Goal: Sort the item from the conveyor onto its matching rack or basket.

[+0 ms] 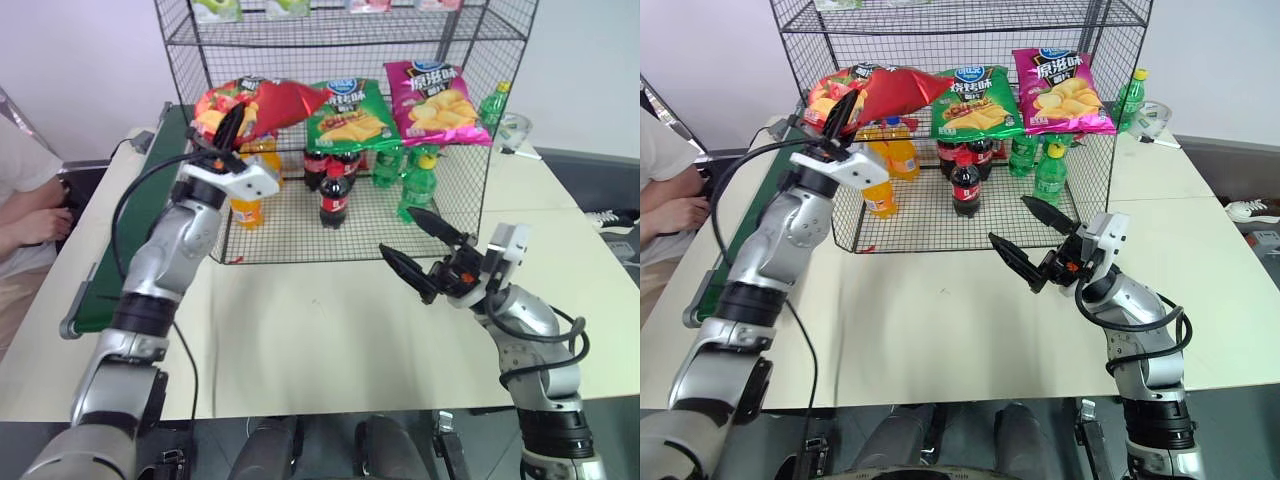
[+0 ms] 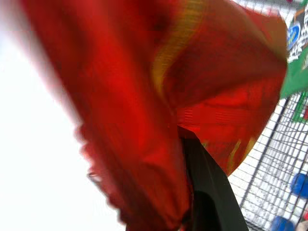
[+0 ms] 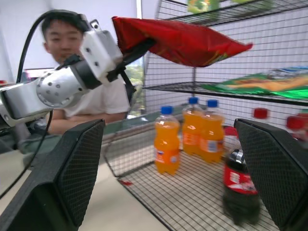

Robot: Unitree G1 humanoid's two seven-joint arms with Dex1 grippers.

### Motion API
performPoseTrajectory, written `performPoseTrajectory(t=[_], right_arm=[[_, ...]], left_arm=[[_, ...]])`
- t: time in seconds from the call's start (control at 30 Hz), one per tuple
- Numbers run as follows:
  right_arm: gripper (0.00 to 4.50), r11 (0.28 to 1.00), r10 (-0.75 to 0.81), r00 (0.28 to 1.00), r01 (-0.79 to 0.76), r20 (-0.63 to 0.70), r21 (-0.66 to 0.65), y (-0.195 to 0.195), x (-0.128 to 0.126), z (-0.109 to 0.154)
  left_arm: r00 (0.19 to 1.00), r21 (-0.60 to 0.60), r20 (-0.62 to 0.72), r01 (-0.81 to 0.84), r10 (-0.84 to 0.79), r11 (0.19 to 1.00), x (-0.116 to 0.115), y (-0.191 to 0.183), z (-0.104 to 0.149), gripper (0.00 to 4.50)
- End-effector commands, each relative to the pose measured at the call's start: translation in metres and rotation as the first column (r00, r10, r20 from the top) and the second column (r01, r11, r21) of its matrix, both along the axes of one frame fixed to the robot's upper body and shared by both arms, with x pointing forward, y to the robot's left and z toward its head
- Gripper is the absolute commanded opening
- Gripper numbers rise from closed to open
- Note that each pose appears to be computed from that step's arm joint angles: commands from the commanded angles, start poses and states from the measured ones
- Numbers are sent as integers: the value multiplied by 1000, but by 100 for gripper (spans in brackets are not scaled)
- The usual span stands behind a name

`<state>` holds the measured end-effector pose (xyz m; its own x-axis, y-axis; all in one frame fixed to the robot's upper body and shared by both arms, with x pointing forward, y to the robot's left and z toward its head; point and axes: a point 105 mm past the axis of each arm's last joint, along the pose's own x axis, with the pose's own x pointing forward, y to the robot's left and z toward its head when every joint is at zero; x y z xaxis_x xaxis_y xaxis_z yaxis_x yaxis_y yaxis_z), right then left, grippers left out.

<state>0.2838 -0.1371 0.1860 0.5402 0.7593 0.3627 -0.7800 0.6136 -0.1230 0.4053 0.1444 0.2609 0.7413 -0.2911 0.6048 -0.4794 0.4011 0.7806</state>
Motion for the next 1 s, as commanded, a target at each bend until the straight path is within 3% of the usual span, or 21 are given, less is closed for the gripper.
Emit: performPoseTrajectory(t=[0.03,0.17,0.43,0.63,0.77,1.0], right_arm=[[450,1000,4,999,-4,52,-5,1,-1,11],[450,1000,3,999,-2,49,-13,1,-1,10],[450,1000,2,999,-1,46,-22,1,-2,10],[450,1000,4,999,-3,45,-26,1,-2,10],[450,1000,0,999,1,46,-30,0,-1,10],[450,1000,0,999,1,42,-31,2,-2,8]], left_arm=[[995,-55,50,-83,86,995,12,10,10,8],[988,-130,25,-149,153,980,28,21,9,8],[978,-151,-23,-209,208,966,44,22,-4,8],[984,-157,-86,-169,157,973,55,2,-8,8],[982,-236,-171,-116,76,965,61,-10,-12,8],[984,-191,-163,-97,65,977,62,-15,-8,8]])
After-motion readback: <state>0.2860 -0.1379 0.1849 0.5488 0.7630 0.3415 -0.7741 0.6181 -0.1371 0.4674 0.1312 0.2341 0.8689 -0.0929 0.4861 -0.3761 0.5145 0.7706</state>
